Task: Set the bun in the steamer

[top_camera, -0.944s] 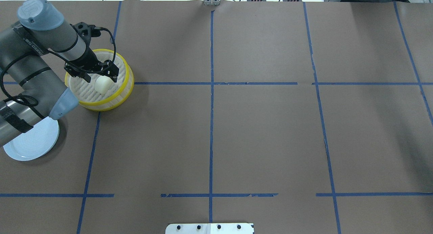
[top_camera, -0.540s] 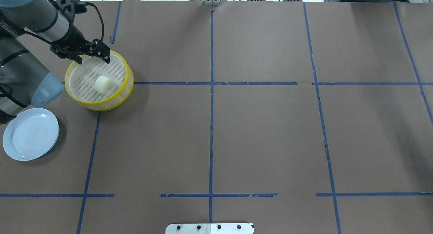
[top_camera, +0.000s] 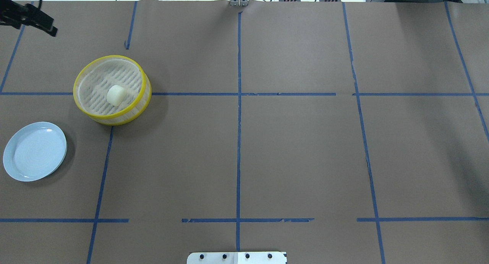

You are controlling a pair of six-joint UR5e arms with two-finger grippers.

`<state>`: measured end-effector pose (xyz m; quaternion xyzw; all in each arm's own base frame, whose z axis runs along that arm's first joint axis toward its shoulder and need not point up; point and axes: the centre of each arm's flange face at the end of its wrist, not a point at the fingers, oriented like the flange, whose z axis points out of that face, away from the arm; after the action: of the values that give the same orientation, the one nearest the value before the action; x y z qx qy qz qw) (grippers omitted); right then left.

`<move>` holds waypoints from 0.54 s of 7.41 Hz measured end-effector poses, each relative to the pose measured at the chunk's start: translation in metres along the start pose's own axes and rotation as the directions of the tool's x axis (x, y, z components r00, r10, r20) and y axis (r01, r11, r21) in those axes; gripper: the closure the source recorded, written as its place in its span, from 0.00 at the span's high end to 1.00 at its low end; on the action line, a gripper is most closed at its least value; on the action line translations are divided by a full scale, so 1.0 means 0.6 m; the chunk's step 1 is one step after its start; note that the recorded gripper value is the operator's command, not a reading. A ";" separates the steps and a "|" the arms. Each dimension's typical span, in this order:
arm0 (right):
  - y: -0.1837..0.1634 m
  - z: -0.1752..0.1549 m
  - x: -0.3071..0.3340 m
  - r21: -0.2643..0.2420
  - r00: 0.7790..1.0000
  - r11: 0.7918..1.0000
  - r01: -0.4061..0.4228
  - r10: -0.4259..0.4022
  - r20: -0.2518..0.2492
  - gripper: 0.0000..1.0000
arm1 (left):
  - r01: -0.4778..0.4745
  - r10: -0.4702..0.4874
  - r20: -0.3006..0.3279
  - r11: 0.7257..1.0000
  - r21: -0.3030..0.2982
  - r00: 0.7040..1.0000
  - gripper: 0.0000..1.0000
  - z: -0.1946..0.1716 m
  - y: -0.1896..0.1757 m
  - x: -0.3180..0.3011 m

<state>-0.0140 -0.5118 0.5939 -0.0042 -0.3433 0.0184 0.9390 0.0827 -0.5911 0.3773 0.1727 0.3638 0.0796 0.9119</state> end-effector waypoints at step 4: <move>0.000 0.000 0.000 0.000 1.000 1.000 0.000 0.000 0.000 1.00 | 0.059 -0.052 0.096 0.995 -0.081 0.994 1.00 0.022 0.166 -0.268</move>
<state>-0.0140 -0.5118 0.5939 -0.0042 -0.3433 0.0184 0.9390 -0.0263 -0.5454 0.5254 0.1278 0.3218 0.0611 0.9362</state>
